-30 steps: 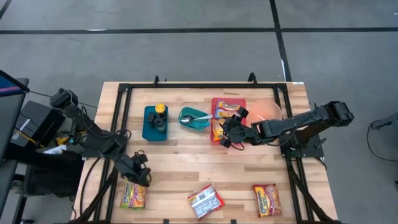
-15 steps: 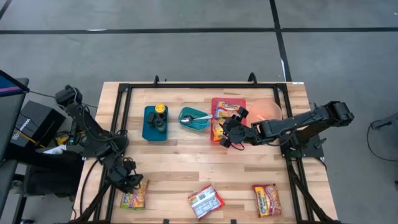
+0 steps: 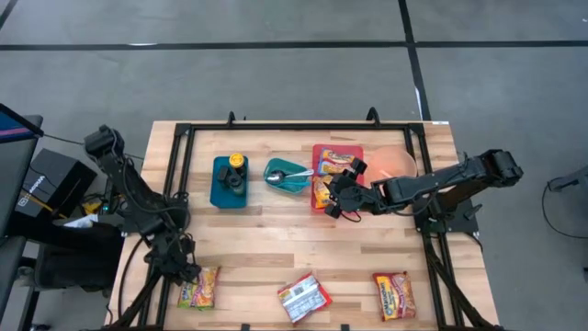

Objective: Pick & Place Food Item
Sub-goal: Put the green noodle pack into the red bin

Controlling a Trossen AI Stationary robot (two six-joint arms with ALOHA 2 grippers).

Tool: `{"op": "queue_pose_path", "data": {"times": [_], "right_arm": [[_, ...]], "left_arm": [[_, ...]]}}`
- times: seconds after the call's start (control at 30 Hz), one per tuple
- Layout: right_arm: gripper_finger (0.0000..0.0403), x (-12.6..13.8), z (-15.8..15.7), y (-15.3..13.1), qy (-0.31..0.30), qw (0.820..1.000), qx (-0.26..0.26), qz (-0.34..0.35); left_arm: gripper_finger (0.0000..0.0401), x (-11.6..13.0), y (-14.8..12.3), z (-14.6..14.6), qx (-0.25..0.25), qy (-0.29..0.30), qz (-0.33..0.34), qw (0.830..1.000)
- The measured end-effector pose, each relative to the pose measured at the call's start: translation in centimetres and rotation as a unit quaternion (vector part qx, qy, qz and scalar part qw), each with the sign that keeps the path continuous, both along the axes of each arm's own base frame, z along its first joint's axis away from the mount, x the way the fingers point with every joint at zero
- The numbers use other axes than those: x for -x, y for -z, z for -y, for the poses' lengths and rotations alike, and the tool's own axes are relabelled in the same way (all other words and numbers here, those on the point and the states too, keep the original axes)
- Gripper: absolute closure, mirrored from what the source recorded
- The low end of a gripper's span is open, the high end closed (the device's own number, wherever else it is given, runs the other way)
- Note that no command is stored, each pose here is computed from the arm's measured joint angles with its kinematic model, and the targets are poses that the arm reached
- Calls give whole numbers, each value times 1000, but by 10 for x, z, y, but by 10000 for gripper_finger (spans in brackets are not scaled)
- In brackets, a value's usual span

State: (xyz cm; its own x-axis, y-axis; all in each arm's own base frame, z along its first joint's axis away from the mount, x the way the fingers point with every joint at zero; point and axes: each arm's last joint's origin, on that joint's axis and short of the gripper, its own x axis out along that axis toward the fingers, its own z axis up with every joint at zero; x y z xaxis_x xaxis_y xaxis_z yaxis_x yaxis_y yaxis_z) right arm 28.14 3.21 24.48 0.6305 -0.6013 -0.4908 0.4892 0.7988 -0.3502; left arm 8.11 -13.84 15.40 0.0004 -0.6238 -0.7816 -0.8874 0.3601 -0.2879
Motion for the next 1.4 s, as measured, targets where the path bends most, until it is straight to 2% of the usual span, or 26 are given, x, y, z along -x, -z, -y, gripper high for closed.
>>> {"op": "queue_pose_path", "data": {"times": [0.43, 0.57, 0.73, 0.97, 1.17, 1.4], "right_arm": [[271, 0, 1, 0, 2, 1000, 1, 0], [271, 0, 1, 0, 2, 1000, 1, 0], [271, 0, 1, 0, 2, 1000, 1, 0], [271, -1, 2, 0, 3, 1000, 0, 3], [271, -1, 3, 0, 5, 1000, 0, 3], [271, -1, 3, 0, 5, 1000, 0, 3]], "left_arm": [[274, -10, 19, 11, -28, 58, 17, 998], [274, -13, 22, 7, -37, 55, 20, 998], [274, -24, 23, 4, -56, 41, 91, 993], [274, -32, 22, 1, -65, 45, 131, 988], [274, -43, 17, 2, -58, 34, 199, 978], [274, -53, 18, -8, -80, 22, 223, 971]]}}
